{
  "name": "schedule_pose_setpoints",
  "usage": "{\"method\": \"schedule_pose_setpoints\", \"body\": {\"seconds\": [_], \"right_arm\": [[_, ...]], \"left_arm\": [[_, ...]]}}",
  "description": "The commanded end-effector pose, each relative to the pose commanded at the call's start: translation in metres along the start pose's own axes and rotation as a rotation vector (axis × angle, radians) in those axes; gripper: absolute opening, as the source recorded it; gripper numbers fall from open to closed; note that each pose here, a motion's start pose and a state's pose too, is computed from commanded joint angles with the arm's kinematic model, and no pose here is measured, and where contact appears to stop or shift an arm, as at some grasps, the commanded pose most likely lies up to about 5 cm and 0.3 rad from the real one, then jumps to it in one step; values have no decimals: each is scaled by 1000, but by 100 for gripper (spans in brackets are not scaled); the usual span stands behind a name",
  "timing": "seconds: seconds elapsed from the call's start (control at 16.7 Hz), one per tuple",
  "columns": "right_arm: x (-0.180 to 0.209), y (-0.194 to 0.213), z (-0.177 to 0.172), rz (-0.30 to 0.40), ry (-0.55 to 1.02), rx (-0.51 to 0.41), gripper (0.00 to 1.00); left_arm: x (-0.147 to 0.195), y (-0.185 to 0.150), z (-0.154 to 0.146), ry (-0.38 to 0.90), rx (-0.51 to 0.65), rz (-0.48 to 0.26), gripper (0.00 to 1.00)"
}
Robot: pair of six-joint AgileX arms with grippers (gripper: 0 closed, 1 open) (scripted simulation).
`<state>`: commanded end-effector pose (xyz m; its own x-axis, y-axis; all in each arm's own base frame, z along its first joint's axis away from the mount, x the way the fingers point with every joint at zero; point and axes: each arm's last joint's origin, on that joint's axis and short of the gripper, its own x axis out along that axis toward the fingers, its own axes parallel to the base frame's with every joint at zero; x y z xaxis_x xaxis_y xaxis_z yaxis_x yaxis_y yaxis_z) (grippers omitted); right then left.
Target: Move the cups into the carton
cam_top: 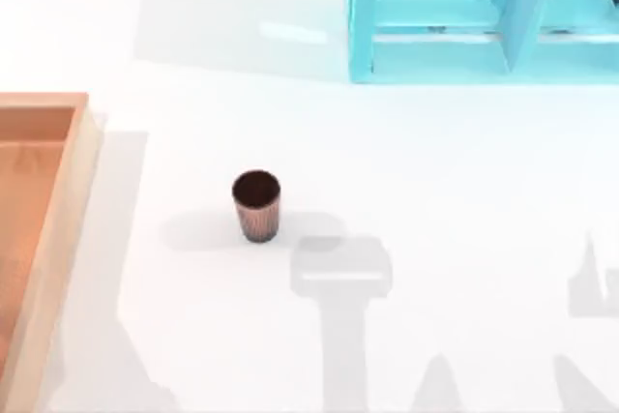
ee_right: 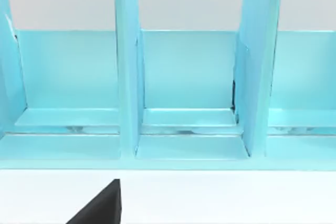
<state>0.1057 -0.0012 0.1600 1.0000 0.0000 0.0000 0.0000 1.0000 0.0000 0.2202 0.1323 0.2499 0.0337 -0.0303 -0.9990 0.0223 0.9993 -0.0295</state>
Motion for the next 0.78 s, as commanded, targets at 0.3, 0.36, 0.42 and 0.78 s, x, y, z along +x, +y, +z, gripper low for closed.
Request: {"method": "schedule_pose_setpoints", "body": {"seconds": [0.3, 0.36, 0.42, 0.78], "right_arm": [[0, 0, 0, 0, 0, 0, 100], [0, 0, 0, 0, 0, 0, 100], [0, 0, 0, 0, 0, 0, 100], [0, 0, 0, 0, 0, 0, 100]], "left_arm": [[37, -5, -3, 1, -5, -1, 0], [38, -5, -3, 1, -5, -1, 0], [38, -5, -3, 1, -5, -1, 0], [38, -5, -3, 1, -5, -1, 30]]}}
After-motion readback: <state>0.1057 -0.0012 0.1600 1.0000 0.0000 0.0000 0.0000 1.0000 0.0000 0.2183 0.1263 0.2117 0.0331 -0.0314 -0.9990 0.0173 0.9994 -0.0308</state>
